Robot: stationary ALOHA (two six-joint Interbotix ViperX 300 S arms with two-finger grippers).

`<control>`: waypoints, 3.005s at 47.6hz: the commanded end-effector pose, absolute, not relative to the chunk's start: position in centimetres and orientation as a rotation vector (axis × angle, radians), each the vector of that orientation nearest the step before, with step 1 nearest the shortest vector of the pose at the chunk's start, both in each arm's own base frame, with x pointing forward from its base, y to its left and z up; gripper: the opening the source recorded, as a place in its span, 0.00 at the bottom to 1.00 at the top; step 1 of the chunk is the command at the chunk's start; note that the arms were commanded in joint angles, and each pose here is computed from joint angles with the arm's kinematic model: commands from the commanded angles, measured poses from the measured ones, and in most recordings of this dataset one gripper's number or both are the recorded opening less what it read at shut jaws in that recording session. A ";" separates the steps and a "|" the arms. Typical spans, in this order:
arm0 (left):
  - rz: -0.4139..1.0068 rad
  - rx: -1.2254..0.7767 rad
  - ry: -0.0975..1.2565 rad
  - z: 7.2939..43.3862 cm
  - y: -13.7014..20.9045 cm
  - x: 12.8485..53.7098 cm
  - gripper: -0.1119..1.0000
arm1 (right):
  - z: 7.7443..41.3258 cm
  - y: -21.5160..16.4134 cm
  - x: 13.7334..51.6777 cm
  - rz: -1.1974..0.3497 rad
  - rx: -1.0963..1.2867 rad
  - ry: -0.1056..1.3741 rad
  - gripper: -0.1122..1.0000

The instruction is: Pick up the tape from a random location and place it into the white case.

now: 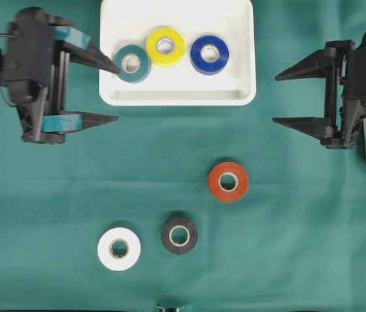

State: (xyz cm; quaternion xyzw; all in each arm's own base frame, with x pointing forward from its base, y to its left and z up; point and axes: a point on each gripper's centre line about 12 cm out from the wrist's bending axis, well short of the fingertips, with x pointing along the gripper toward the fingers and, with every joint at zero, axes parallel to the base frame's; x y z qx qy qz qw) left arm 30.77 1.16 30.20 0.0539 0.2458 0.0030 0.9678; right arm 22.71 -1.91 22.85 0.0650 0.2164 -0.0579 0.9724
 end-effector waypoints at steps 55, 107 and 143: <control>-0.060 0.077 0.185 28.7 -1.6 28.7 0.99 | 25.8 -1.8 25.4 -0.045 0.093 0.186 0.88; -0.080 0.051 0.205 30.9 -2.3 29.6 0.99 | 27.4 -1.4 25.2 -0.057 0.102 0.250 0.88; -0.082 0.053 0.279 29.9 -2.3 29.4 0.95 | 26.7 -1.4 25.6 -0.059 0.104 0.277 0.88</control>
